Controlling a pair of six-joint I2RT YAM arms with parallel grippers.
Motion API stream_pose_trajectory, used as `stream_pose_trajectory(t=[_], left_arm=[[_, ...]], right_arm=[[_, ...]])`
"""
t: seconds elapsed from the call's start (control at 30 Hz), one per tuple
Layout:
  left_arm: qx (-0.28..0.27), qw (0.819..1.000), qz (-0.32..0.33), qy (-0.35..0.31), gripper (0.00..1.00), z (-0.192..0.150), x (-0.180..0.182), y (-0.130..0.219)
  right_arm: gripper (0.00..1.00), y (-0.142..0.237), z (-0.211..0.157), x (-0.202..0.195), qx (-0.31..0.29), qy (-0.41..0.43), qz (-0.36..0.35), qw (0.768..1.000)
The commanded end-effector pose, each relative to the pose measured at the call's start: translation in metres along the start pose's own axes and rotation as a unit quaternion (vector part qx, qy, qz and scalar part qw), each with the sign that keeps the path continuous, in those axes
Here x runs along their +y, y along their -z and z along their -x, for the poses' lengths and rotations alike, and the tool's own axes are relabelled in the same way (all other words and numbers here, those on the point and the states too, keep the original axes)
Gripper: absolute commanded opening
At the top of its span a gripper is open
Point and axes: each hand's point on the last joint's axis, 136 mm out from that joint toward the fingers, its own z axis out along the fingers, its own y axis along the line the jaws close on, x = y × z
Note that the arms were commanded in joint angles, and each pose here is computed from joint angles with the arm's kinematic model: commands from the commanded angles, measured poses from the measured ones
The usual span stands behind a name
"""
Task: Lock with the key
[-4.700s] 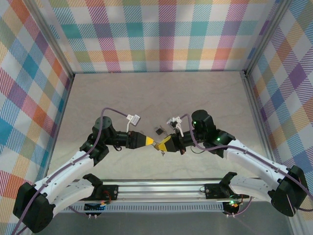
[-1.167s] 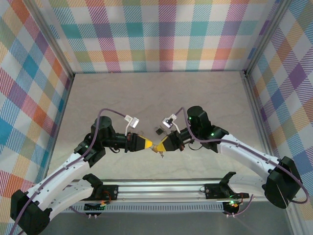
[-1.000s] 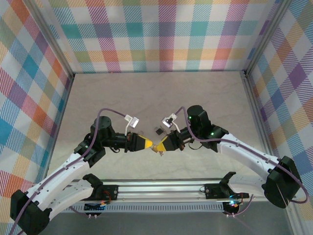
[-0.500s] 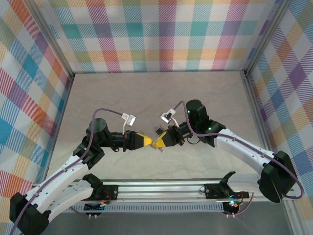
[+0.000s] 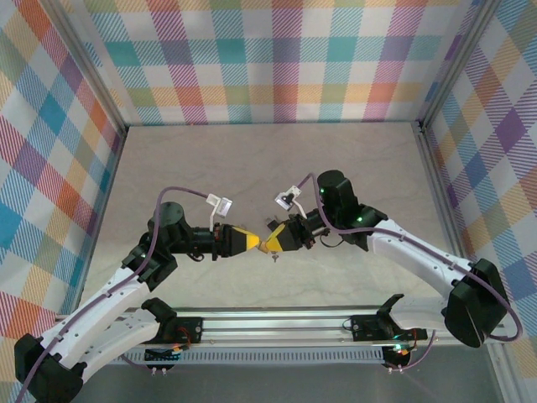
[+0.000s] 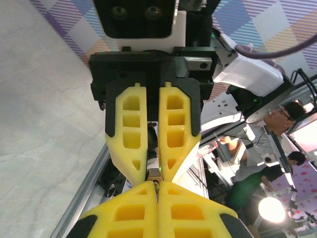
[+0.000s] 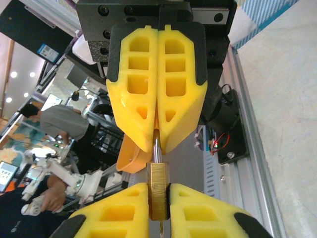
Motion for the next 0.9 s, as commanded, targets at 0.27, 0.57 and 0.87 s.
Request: stream_pose_trajectory(t=[0.27,0.57,0.87], left_arm=[[0.014,1.0,0.016,-0.012,0.0,-0.002,-0.003,0.004],[-0.067,0.994,0.088,0.005,0.0,0.039,0.028,0.007],[-0.127,0.988,0.076,0.041,0.0,0.076,0.054,-0.014]], right_arm=[[0.34,0.031,0.021,0.005,-0.074,0.107,-0.108,0.986],[0.77,0.064,0.012,-0.021,-0.152,0.07,-0.205,0.964],[0.99,0.085,-0.001,-0.033,-0.208,0.063,-0.262,0.94]])
